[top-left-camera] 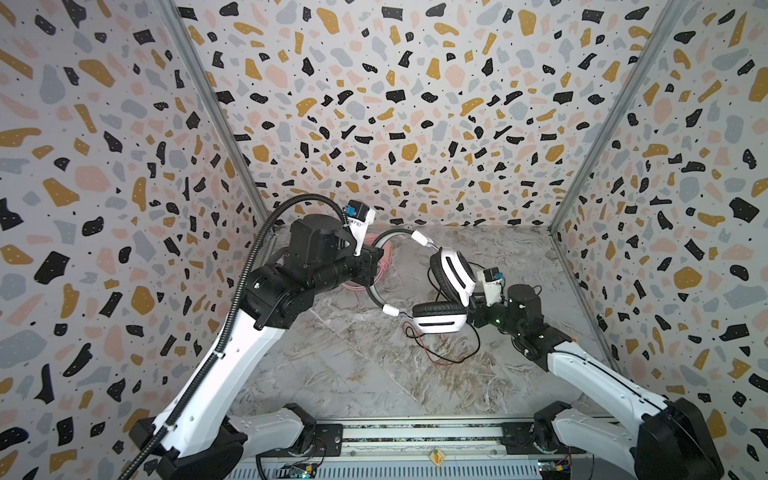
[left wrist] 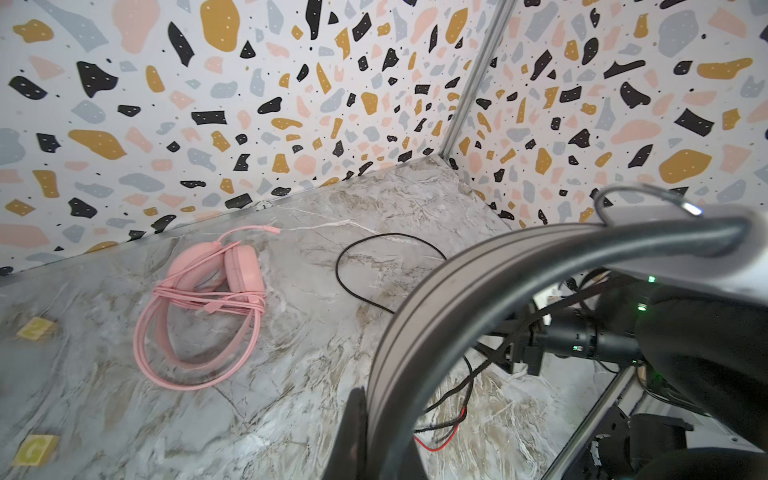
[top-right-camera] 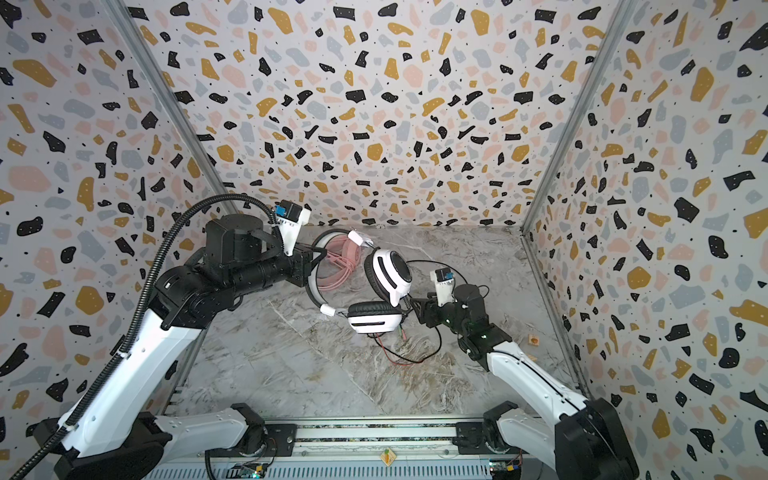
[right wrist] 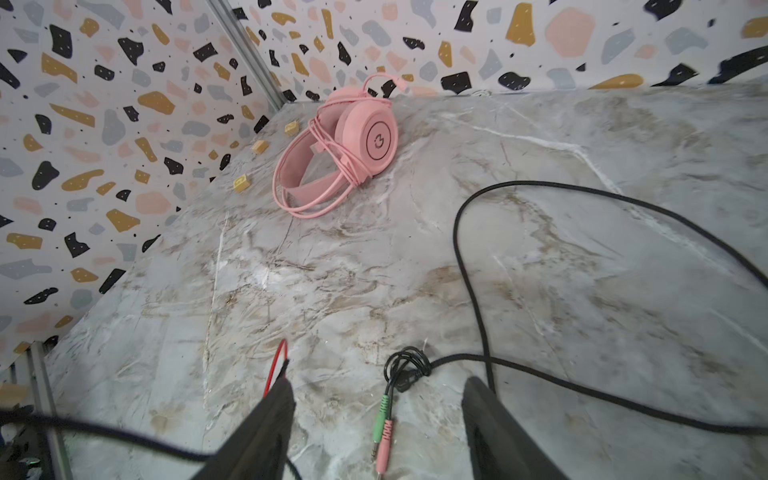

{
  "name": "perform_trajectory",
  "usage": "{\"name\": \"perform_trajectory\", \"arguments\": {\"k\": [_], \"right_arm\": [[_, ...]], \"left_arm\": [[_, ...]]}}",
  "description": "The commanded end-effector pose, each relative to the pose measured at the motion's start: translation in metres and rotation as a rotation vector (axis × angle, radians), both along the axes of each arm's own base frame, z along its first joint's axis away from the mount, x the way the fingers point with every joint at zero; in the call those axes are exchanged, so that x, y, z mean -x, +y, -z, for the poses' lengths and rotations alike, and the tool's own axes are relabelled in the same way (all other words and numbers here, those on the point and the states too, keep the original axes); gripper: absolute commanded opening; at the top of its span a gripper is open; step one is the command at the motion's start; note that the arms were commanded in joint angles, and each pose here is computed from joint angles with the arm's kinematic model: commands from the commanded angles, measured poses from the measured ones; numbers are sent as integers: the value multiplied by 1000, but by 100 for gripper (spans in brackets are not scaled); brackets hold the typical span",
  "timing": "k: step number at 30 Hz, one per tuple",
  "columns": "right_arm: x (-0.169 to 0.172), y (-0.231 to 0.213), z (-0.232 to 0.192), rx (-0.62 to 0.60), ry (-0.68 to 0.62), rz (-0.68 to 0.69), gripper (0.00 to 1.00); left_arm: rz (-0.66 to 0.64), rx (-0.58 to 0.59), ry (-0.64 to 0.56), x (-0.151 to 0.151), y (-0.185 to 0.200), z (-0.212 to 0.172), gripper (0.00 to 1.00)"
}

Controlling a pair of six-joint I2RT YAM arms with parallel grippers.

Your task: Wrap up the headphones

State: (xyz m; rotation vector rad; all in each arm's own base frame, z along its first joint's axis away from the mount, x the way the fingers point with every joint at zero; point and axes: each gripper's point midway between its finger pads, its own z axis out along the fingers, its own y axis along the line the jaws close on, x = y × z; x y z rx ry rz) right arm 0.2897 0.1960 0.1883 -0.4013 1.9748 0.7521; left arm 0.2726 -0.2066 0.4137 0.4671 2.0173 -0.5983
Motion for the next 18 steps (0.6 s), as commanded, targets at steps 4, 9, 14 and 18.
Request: {"name": "perform_trajectory", "arguments": {"k": [4, 9, 14, 18], "right_arm": [[45, 23, 10, -54, -8, -182, 67], [52, 53, 14, -113, -17, -267, 67], [39, 80, 19, -123, -33, -277, 67], [29, 99, 14, -216, -64, -301, 66]], "left_arm": [[-6, 121, -58, -11, -8, -22, 0], [2, 147, -53, -13, -11, -20, 0], [17, 169, -30, -11, -14, -17, 0], [21, 202, -30, -10, -15, -23, 0]]}}
